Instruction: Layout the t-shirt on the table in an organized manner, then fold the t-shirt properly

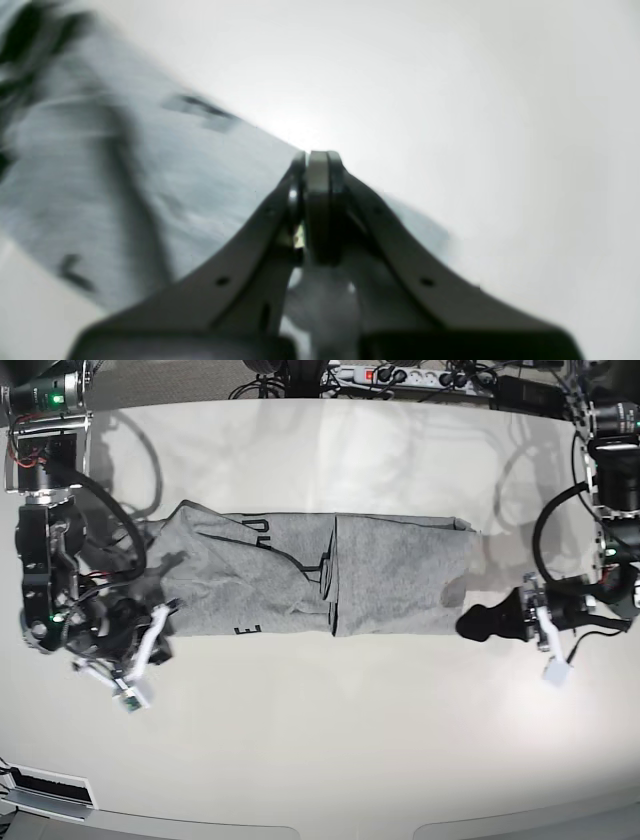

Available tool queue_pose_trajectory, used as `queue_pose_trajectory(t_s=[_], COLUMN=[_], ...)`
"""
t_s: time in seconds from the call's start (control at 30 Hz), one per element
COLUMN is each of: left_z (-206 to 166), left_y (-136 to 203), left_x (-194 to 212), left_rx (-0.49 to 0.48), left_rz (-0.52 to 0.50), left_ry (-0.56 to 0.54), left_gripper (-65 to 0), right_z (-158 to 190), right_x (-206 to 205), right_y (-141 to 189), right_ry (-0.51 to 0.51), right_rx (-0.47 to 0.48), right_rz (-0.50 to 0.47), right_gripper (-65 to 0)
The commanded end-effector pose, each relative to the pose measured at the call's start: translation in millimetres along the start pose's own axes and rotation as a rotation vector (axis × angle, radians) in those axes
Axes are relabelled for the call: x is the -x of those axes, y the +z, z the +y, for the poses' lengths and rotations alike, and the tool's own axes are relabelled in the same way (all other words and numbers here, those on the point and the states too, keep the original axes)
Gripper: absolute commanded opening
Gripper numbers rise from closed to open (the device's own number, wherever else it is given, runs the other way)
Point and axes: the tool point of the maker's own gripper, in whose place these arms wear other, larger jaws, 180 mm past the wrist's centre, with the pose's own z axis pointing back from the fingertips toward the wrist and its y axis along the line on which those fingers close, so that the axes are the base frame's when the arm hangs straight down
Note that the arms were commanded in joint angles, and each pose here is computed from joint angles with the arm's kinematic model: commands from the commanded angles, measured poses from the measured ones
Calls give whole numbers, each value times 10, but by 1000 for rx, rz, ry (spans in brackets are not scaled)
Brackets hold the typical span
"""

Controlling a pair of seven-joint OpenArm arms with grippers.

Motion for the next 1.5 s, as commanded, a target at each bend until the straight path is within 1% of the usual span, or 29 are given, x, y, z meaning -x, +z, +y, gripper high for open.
queue_pose_trajectory(t_s=[0.0,0.03,0.07,0.1,0.13,0.2,0.27,0.3,0.43,0.63,0.73,0.83,1.13,1.23,1.33,1.47], left_z=[-28,9,42,72,97,143,176,190,226,234,231,231,238,238,238,238], left_y=[172,261,347,428,503,649,772,830,991,1033,1014,1016,1014,1014,1015,1014], left_x=[-244,-264,-281,-296,-313,-342,-371,-384,-418,-427,-423,-423,-401,-402,-402,-402], left_rx=[-16,-38,-58,-78,-96,-131,-160,-174,-212,-221,-217,-217,-218,-218,-218,-218], left_rz=[-47,-46,-43,-40,-38,-33,-30,-29,-24,-22,-23,-23,-20,-20,-20,-20], left_ry=[-50,-56,-62,-67,-72,-81,-89,-93,-103,-105,-104,-104,-100,-100,-101,-100], left_gripper=[-650,-650,-650,-650,-650,-650,-650,-650,-650,-650,-650,-650,-650,-650,-650,-650], right_z=[-203,-301,-398,-470,-515,-565,-588,-569,-437,-126,-31,9,-3,-28,21,139], right_x=[-159,-108,-43,3,64,217,435,541,895,1216,1310,1317,1298,1200,1119,1102], right_y=[113,156,201,243,278,320,320,304,201,23,-33,-46,-35,48,116,75], right_ry=[-22,-59,-106,-162,-213,-303,-388,-425,-569,-753,-836,-871,-865,-881,-896,-910], right_rx=[42,64,87,96,93,79,61,37,-86,-247,-279,-298,-304,-347,-408,-436], right_rz=[-48,-38,-30,-37,-48,-63,-54,-50,-47,-51,-53,-62,-57,-78,-85,-84], right_gripper=[-519,-436,-366,-322,-301,-298,-297,-287,-285,-285,-285,-286,-286,-286,-286,-286])
